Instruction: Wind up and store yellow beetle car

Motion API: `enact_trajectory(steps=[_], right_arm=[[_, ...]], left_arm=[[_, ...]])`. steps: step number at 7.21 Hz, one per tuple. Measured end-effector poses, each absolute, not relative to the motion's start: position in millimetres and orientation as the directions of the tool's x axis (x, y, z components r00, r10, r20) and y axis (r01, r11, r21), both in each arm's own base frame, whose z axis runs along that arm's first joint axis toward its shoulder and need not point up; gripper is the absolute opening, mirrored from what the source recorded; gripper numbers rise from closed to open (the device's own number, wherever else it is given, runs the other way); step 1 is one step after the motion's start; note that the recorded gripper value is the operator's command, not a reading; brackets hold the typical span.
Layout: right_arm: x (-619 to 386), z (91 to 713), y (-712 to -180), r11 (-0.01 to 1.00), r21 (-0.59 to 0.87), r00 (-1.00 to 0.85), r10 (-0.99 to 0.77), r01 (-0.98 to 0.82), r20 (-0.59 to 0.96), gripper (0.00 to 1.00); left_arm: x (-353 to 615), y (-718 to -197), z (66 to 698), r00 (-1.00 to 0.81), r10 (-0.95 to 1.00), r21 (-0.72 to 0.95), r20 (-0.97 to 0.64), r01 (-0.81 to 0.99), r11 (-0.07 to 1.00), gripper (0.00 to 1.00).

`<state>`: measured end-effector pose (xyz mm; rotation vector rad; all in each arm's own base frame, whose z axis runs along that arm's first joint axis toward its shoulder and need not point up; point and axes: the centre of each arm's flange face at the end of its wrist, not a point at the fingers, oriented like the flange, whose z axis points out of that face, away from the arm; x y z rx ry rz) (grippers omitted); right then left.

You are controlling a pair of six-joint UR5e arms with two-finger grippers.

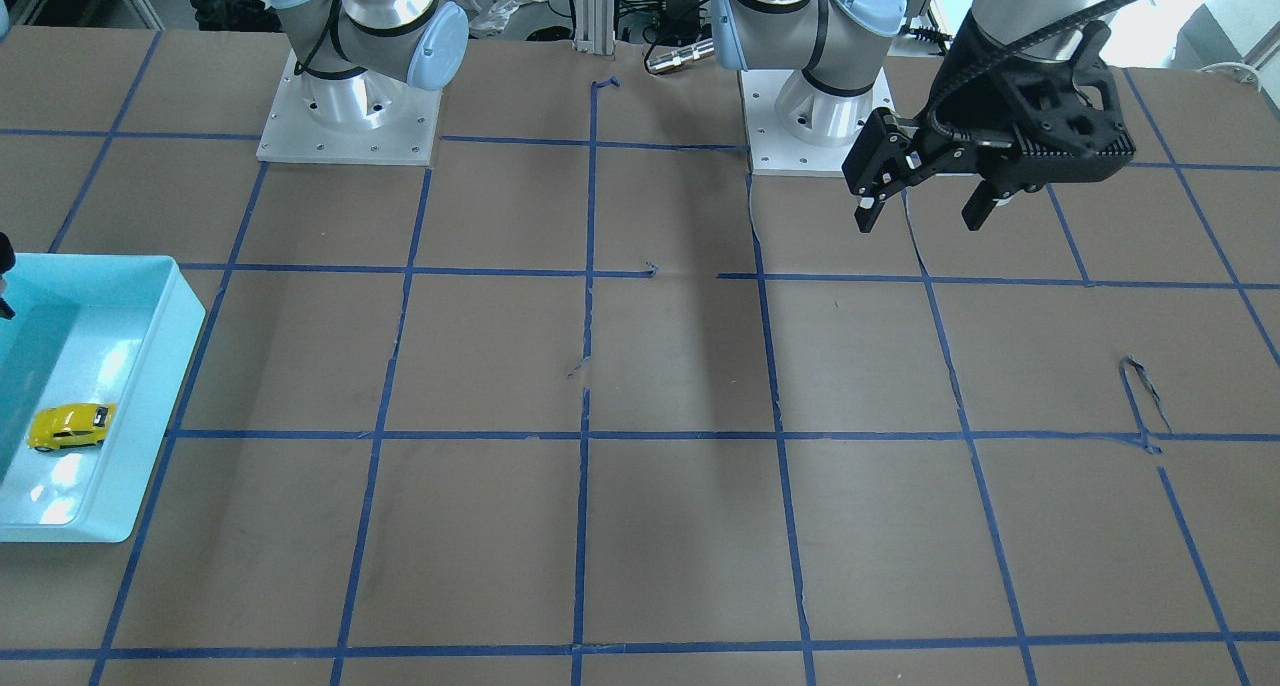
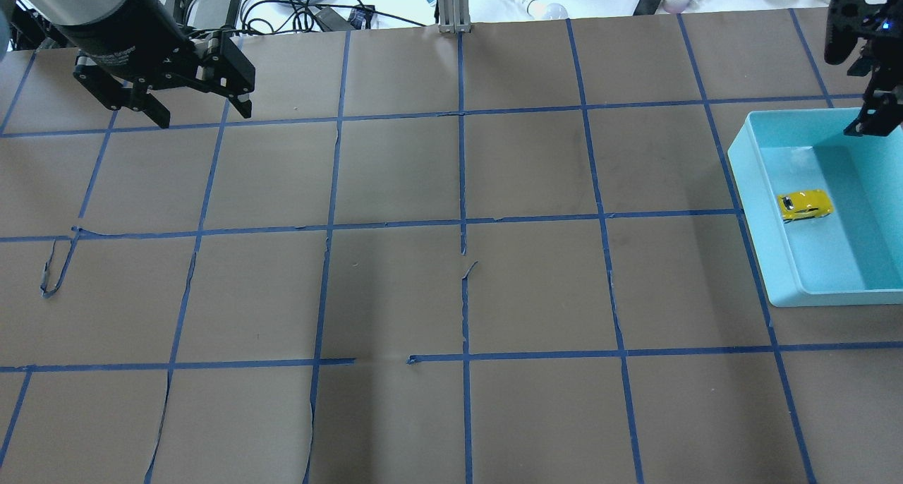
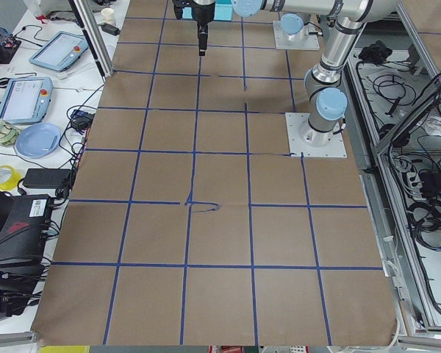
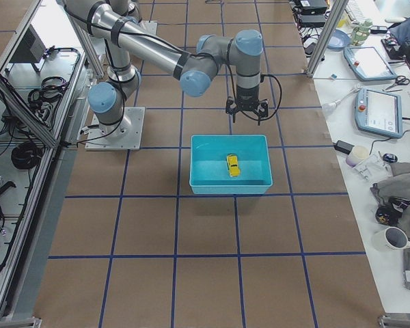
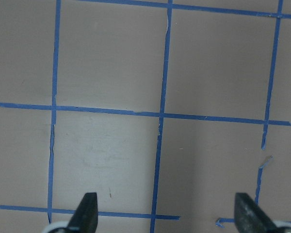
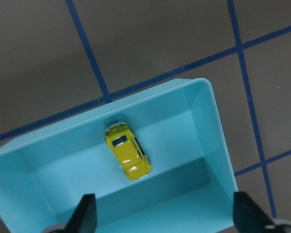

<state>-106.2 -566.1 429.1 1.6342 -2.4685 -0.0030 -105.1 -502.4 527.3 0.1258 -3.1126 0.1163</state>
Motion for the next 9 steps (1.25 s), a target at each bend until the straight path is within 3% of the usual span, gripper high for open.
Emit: enact_trajectory(steps=[3, 4, 6, 9], right_arm=[[-37.8, 475.4, -559.9, 0.808, -0.019, -0.806, -0.586, -0.589, 0.083, 1.0], [-8.6, 481.7, -555.8, 0.893, -0.031, -0.892, -0.447, -0.45, 0.068, 1.0], [55.7, 486.1, -547.0, 0.973, -0.044, -0.974, -0.223, -0.225, 0.048, 1.0], [102.6, 481.5, -528.8, 0.998, -0.046, -0.999, 0.046, 0.046, 0.014, 1.0]], left_arm=[[-104.9, -501.1, 522.5, -0.996, -0.08, -0.068, 0.027, -0.082, 0.994, 1.0], [-104.5, -501.2, 522.1, -0.997, -0.079, -0.069, 0.027, -0.081, 0.994, 1.0], [-104.7, -500.3, 521.8, -0.996, -0.087, -0.068, 0.03, -0.089, 0.994, 1.0], [-104.6, -498.2, 522.7, -0.997, -0.08, -0.07, 0.025, -0.081, 0.994, 1.0]])
